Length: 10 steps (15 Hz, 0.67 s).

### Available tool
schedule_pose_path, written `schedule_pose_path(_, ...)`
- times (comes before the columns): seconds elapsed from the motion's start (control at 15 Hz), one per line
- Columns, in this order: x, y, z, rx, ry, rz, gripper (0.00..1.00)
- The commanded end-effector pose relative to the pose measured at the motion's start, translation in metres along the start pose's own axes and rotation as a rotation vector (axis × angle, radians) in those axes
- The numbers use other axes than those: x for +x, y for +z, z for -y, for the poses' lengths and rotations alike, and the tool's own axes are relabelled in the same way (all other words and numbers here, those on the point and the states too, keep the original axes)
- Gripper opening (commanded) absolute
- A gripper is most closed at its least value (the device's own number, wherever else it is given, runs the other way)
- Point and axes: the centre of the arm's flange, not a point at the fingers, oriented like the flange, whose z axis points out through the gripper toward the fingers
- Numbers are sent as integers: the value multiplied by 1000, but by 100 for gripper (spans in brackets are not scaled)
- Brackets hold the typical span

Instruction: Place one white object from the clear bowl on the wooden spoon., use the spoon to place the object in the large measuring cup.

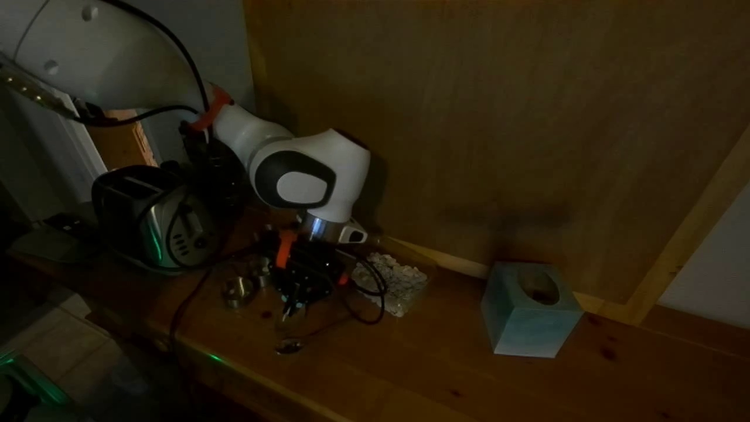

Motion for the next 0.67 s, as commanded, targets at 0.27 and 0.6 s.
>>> schedule_pose_path(0.27,-8,-4,7,-54,-41,-51,65)
schedule_pose_path(0.6,-9,-10,32,-45,-102,-61,99)
